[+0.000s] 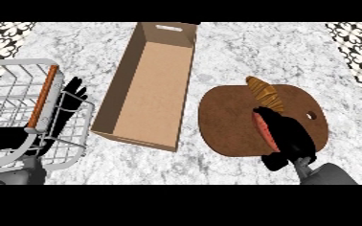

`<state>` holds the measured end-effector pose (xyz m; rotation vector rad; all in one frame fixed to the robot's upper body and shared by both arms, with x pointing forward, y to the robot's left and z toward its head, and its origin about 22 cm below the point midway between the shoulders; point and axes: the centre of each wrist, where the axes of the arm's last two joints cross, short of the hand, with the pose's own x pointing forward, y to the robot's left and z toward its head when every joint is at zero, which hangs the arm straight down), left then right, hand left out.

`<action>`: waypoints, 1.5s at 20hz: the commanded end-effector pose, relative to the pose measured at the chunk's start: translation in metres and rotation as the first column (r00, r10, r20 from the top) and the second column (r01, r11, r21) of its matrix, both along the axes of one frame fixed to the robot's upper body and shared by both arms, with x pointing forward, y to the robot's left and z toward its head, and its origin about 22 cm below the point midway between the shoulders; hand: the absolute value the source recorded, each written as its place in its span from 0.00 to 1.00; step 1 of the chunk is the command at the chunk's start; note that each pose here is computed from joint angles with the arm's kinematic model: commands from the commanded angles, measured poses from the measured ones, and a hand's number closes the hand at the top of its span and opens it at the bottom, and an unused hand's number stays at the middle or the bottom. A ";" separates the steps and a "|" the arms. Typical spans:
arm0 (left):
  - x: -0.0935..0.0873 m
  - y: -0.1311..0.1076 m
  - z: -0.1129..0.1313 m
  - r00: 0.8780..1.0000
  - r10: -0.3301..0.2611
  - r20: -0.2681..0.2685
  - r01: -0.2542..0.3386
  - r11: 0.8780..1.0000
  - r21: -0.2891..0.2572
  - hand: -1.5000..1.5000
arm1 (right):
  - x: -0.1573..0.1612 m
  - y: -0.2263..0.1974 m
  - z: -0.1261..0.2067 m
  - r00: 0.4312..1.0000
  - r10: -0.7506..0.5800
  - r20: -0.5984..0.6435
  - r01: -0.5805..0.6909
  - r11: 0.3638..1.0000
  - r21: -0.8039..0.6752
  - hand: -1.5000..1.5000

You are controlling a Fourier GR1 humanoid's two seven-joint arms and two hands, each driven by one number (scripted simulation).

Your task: Pick the sweet potato from the cutting board and place it in the cardboard box

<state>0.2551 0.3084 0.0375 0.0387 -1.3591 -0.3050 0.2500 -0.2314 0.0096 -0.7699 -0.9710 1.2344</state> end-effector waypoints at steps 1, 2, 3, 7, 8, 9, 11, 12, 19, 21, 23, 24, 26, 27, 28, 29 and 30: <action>0.015 -0.064 0.014 0.964 -0.149 0.218 0.154 0.988 -0.005 0.50 | 0.002 0.002 -0.010 1.000 0.026 -0.009 -0.026 0.999 -0.034 1.00; 0.020 -0.070 0.025 0.960 -0.161 0.230 0.166 0.986 -0.001 0.50 | 0.004 0.005 -0.010 0.999 0.036 0.001 -0.036 0.999 -0.029 1.00; 0.018 -0.073 0.025 0.964 -0.146 0.223 0.150 0.989 -0.001 0.50 | 0.011 -0.003 0.002 0.999 0.034 0.034 -0.033 0.998 -0.048 1.00; 0.026 -0.064 0.026 0.957 -0.179 0.226 0.183 0.983 0.005 0.50 | 0.009 0.016 -0.003 0.956 0.268 0.121 -0.262 0.963 -0.068 1.00; 0.021 -0.058 0.021 0.961 -0.179 0.211 0.185 0.983 -0.007 0.50 | 0.007 0.034 0.011 0.885 0.440 0.152 -0.439 0.898 -0.043 1.00; 0.022 -0.049 0.020 0.963 -0.184 0.197 0.188 0.982 -0.002 0.50 | 0.007 0.052 0.023 0.792 0.586 0.174 -0.587 0.808 -0.050 1.00; 0.028 -0.048 0.023 0.959 -0.207 0.192 0.210 0.978 0.003 0.50 | -0.005 0.083 0.033 0.572 0.792 0.212 -0.803 0.594 -0.053 1.00; 0.029 -0.048 0.018 0.959 -0.219 0.178 0.222 0.975 0.001 0.50 | -0.010 0.094 0.042 0.449 0.862 0.237 -0.878 0.474 -0.062 1.00; 0.034 -0.063 0.017 0.951 -0.205 0.230 0.207 0.978 0.013 0.50 | 0.017 0.084 0.082 0.011 0.896 0.444 -0.988 0.077 -0.131 1.00; 0.031 -0.070 0.013 0.953 -0.196 0.231 0.201 0.980 0.000 0.50 | 0.030 0.069 0.095 -0.022 0.870 0.493 -0.994 0.036 -0.107 1.00; 0.033 -0.065 0.013 0.953 -0.194 0.235 0.195 0.981 0.019 0.50 | 0.040 0.056 0.110 -0.069 0.854 0.516 -0.996 -0.027 -0.088 1.00; 0.023 -0.067 0.008 0.954 -0.188 0.232 0.192 0.981 0.003 0.50 | 0.043 0.048 0.117 -0.077 0.849 0.524 -0.996 -0.046 -0.071 1.00; 0.024 -0.062 0.001 0.962 -0.170 0.215 0.175 0.985 -0.003 0.50 | 0.050 0.034 0.136 -0.112 0.826 0.553 -0.993 -0.108 -0.040 1.00; 0.026 -0.062 0.008 0.960 -0.155 0.232 0.159 0.987 0.003 0.50 | 0.052 0.025 0.136 -0.107 0.817 0.566 -0.992 -0.124 -0.010 1.00; 0.025 -0.062 0.012 0.958 -0.159 0.238 0.164 0.986 -0.001 0.50 | 0.057 0.012 0.145 -0.094 0.792 0.603 -0.993 -0.115 -0.003 1.00; 0.021 -0.057 0.006 0.960 -0.167 0.223 0.170 0.985 0.005 0.50 | 0.061 0.012 0.153 -0.077 0.780 0.621 -0.990 -0.135 0.048 1.00; 0.028 -0.063 0.007 0.961 -0.150 0.230 0.154 0.988 0.003 0.50 | 0.062 0.006 0.153 -0.067 0.760 0.647 -0.988 -0.139 0.062 1.00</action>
